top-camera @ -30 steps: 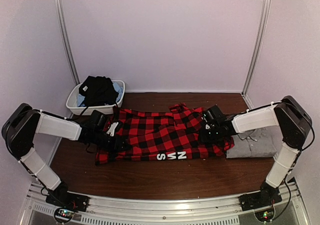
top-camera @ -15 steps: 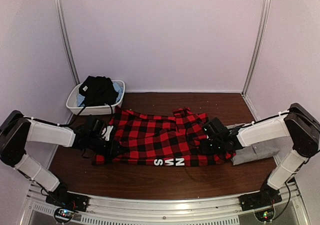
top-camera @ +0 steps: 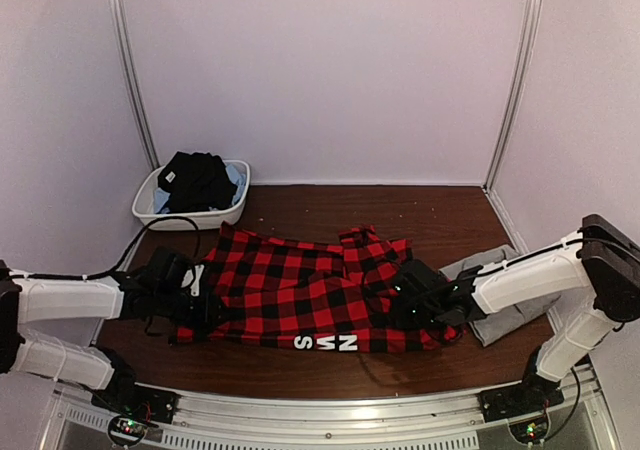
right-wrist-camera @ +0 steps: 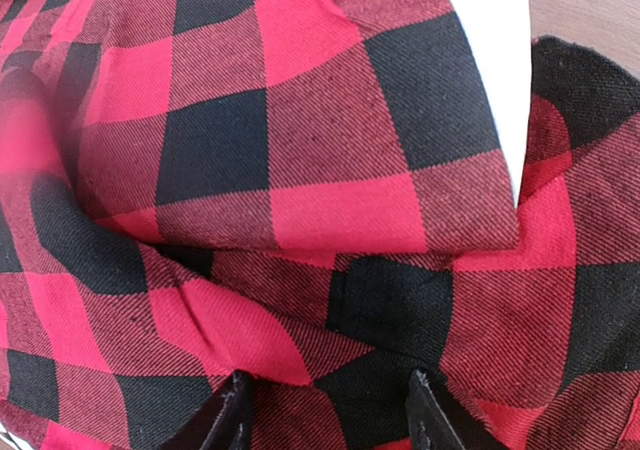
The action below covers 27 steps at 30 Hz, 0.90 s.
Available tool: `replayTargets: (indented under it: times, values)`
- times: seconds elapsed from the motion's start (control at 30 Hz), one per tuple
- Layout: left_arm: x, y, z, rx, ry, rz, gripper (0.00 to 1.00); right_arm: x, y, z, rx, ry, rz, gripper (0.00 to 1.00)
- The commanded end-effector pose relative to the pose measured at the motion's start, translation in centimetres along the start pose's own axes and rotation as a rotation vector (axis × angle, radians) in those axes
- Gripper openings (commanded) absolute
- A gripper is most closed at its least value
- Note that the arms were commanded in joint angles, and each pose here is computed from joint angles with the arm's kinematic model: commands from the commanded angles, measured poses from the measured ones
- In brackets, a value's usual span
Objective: Fold and stack the long sleeve shirts
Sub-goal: Move the 1/3-folded shirt to the center of the board, then pick up the sleeve from the 1/3-folded shirt.
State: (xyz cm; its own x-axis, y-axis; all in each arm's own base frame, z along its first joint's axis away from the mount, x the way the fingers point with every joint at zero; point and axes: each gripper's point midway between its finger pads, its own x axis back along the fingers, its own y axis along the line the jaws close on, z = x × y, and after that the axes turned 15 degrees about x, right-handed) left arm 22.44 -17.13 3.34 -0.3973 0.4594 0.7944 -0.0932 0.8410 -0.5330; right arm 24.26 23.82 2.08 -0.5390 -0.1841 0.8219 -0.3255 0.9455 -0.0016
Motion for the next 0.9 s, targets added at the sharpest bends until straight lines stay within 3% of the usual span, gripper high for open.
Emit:
replayTargets:
  times: [0.0, 0.27, 0.47, 0.67, 0.87]
  values:
    - [1.4, 0.8, 0.0, 0.036, -0.034, -0.043, 0.57, 0.6, -2.7, 3.6, 0.053, 0.154, 0.123, 0.55]
    - [3.9, -3.9, -5.5, -0.054, -0.189, 0.020, 0.62, 3.3, -1.6, -4.1, 0.125, 0.036, 0.121, 0.59]
    - [4.5, -7.7, -9.4, -0.130, -0.254, 0.045, 0.80, 4.9, -1.1, -11.7, 0.119, -0.082, 0.044, 0.63]
    - [5.0, -10.7, -12.2, -0.180, -0.304, 0.094, 0.97, 2.1, -2.7, -18.1, 0.081, -0.134, 0.015, 0.63]
    - [5.0, -11.8, -13.2, -0.179, -0.299, 0.139, 0.98, -3.2, -3.9, -22.1, 0.029, -0.126, -0.045, 0.62]
